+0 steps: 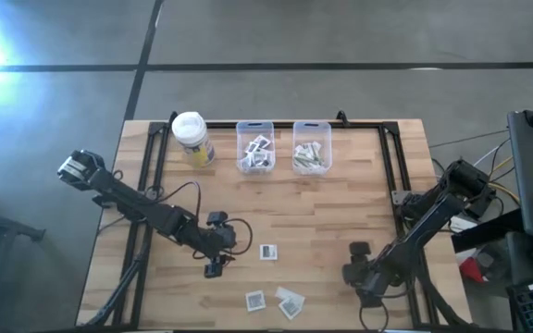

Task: Pick & Place First Aid Supplies
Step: Put the towelette pack into the left transparent bin

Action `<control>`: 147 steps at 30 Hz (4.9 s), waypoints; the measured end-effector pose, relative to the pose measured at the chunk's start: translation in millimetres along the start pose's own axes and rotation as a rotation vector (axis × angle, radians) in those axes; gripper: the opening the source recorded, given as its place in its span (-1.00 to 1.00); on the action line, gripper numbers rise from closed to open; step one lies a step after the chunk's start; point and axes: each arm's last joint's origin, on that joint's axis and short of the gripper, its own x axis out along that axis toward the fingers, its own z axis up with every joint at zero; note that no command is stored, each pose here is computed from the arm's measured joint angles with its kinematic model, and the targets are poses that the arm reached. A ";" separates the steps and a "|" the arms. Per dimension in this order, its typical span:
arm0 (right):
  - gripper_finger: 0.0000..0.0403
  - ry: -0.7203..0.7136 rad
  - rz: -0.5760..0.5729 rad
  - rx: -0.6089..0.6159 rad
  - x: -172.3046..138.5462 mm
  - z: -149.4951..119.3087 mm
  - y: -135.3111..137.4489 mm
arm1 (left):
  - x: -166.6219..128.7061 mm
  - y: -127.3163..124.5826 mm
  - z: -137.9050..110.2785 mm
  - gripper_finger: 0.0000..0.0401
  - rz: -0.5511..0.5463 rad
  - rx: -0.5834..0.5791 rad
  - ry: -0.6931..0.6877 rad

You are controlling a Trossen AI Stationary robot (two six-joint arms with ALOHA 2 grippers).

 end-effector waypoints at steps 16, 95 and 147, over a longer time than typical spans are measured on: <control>0.06 0.075 -0.080 -0.097 29.3 2.7 9.0 | 0.0 -0.8 1.2 0.06 -0.007 -0.003 -0.013; -0.86 -0.889 -0.508 0.503 -84.4 245.4 -262.4 | 11.7 5.0 -52.1 0.06 0.164 0.086 0.090; -0.18 -0.160 -0.510 0.551 -109.5 279.0 -297.2 | 12.7 -5.5 -33.2 0.06 0.080 0.056 -0.114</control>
